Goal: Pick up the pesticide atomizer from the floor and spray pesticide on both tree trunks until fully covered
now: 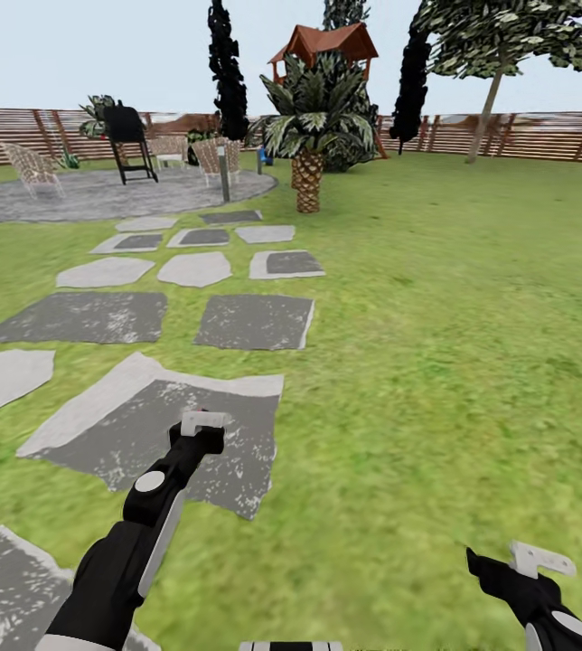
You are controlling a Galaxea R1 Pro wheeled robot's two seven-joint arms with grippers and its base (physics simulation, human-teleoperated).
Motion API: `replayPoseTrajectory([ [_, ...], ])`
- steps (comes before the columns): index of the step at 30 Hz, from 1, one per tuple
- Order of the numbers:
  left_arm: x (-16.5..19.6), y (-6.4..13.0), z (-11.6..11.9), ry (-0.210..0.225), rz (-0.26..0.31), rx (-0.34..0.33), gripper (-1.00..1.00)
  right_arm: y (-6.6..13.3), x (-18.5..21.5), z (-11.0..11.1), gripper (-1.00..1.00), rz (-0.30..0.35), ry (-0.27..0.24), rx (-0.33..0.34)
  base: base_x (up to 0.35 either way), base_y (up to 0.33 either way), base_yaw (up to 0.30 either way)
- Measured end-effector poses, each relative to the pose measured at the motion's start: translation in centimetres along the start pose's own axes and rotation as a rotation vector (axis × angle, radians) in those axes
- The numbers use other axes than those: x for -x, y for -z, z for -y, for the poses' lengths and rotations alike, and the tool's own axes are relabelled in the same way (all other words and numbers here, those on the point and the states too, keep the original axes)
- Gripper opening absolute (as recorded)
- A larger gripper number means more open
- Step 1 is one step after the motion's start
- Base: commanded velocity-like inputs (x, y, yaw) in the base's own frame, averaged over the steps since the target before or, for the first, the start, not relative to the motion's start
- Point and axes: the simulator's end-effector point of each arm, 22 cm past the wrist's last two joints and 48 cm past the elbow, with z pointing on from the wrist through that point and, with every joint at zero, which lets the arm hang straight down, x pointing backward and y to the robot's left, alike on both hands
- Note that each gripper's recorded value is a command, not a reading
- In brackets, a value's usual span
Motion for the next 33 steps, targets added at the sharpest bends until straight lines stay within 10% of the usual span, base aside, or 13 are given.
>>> replayPoseTrajectory([
  [33,3.1,1.3,0.1,-0.005,0.052,0.000,-1.00,1.2,2.0,0.0,1.00,0.048,-0.016,0.010,0.000,0.000,-0.259],
])
